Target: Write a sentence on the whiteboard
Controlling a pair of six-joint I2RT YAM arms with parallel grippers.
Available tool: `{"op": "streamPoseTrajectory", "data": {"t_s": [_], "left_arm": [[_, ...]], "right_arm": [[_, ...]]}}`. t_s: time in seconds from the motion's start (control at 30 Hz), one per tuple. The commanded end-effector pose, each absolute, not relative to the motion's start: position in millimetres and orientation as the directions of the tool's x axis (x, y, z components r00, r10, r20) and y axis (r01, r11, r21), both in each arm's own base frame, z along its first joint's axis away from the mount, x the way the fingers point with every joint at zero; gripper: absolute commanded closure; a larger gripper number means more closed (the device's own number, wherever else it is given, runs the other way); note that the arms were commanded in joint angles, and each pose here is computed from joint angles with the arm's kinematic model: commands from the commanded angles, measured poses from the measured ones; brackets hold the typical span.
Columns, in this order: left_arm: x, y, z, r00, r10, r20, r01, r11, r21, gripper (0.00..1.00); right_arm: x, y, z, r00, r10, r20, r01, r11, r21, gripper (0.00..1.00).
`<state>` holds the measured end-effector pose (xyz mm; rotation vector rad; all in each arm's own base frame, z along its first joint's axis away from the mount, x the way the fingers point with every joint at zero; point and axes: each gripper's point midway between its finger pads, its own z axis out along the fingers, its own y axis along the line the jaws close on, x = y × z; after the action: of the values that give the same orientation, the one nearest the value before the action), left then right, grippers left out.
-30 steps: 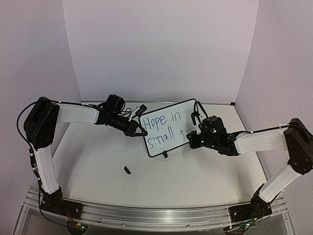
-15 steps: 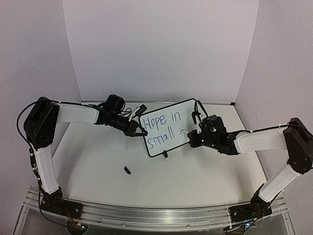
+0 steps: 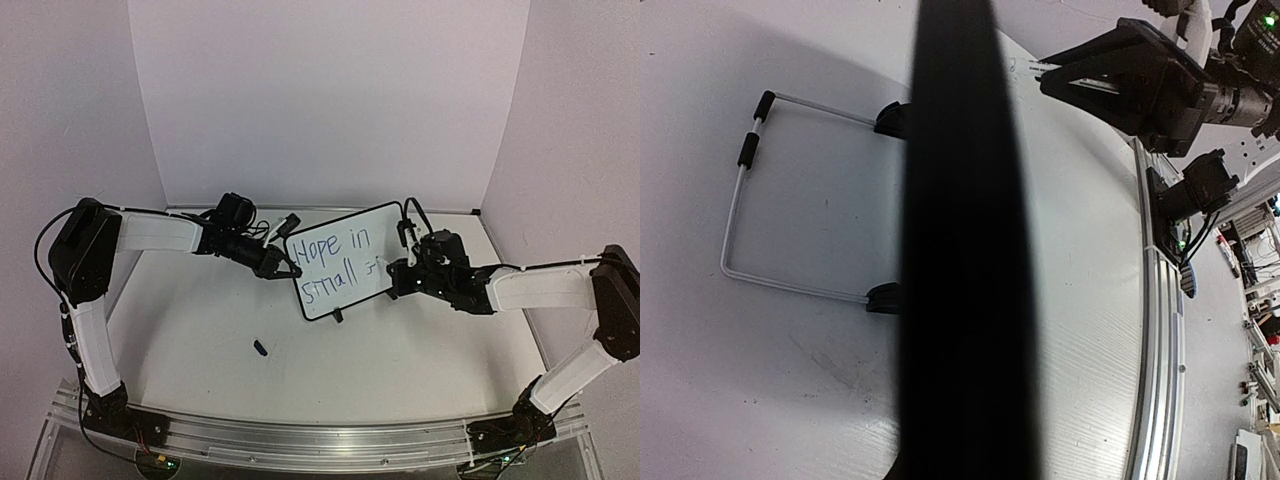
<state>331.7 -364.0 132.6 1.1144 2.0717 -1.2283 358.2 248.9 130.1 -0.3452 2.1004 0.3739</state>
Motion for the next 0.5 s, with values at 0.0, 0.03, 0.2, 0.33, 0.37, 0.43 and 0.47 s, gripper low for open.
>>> {"op": "streamPoseTrajectory", "data": {"t_s": [0.0, 0.03, 0.2, 0.33, 0.37, 0.43, 0.47], "left_arm": [[322, -373, 133, -0.546, 0.427, -0.721, 0.837, 0.239, -0.492, 1.0], [322, -373, 133, -0.545, 0.427, -0.721, 0.837, 0.239, -0.492, 1.0], [322, -372, 132, -0.548, 0.428, -0.719, 0.836, 0.24, -0.494, 1.0], [322, -372, 133, -0.545, 0.428, -0.722, 0.838, 0.238, -0.491, 1.0], [322, -372, 133, -0.544, 0.428, -0.722, 0.838, 0.238, -0.491, 1.0], [322, -372, 132, -0.546, 0.428, -0.72, 0.837, 0.239, -0.493, 1.0], [322, -372, 133, -0.546, 0.428, -0.72, 0.837, 0.239, -0.492, 1.0]], "right_arm": [[361, 251, 156, -0.463, -0.08, -0.883, -0.408, 0.903, 0.133, 1.0], [362, 252, 156, -0.462, -0.083, -0.883, -0.41, 0.903, 0.13, 1.0], [367, 261, 152, -0.47, -0.096, -0.877, -0.429, 0.894, 0.132, 1.0], [370, 263, 147, -0.477, -0.101, -0.873, -0.43, 0.893, 0.131, 1.0], [370, 263, 146, -0.479, -0.103, -0.872, -0.428, 0.894, 0.13, 1.0], [370, 263, 143, -0.482, -0.106, -0.869, -0.427, 0.895, 0.128, 1.0], [370, 262, 140, -0.488, -0.108, -0.866, -0.423, 0.897, 0.127, 1.0]]}}
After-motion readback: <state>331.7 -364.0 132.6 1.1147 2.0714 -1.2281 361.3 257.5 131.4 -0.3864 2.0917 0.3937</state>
